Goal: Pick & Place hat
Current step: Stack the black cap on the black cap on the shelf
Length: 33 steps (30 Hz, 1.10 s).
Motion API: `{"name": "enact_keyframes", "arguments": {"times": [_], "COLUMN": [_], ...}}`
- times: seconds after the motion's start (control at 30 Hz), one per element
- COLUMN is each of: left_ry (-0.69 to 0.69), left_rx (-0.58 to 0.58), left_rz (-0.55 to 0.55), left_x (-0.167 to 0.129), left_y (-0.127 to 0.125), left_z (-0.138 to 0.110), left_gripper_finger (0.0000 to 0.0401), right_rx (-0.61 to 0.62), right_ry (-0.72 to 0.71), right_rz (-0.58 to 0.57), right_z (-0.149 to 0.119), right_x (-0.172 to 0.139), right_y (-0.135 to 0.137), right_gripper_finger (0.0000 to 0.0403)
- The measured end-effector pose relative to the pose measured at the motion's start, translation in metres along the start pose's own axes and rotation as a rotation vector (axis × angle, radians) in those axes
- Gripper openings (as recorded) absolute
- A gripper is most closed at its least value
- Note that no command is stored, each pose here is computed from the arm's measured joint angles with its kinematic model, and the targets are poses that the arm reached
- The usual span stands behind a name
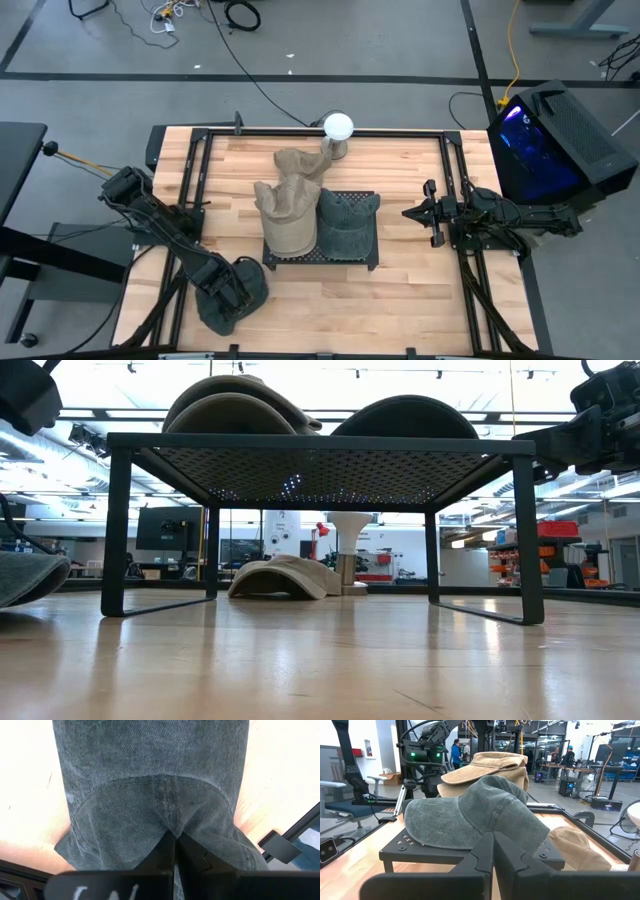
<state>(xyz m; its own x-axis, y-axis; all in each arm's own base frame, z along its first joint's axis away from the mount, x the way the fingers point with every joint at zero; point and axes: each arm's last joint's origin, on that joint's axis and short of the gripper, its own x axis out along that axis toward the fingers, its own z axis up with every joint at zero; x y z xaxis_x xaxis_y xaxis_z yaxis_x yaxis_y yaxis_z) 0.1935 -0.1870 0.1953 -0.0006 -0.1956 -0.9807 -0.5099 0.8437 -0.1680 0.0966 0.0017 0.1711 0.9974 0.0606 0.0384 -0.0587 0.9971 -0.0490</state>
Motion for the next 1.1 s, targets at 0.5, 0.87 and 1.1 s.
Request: {"name": "enact_keyframes", "arguments": {"times": [0.5, 0.87, 1.1], "left_ry": [0.038, -0.025, -0.164], "left_rx": [0.046, 0.065, 0.104], "left_rz": [-0.023, -0.145, -0.163], "left_x": [-0.003, -0.038, -0.084], "left_y": [-0.003, 0.007, 0.009], "left_z": [-0.013, -0.019, -0.023], "left_gripper_finger": [0.0004, 0.0003, 0.0003], "right_rx": [0.000, 0.000, 0.000], "right_ry": [0.000, 0.000, 0.000], "right_rz": [0.000, 0.000, 0.000], "right_z": [0.000, 0.000, 0.000], "right_x": [0.000, 0.000, 0.000], "right_y": [0.000, 0.000, 0.000], "right_gripper_finger": [0.0015, 0.0015, 0.0015]}}
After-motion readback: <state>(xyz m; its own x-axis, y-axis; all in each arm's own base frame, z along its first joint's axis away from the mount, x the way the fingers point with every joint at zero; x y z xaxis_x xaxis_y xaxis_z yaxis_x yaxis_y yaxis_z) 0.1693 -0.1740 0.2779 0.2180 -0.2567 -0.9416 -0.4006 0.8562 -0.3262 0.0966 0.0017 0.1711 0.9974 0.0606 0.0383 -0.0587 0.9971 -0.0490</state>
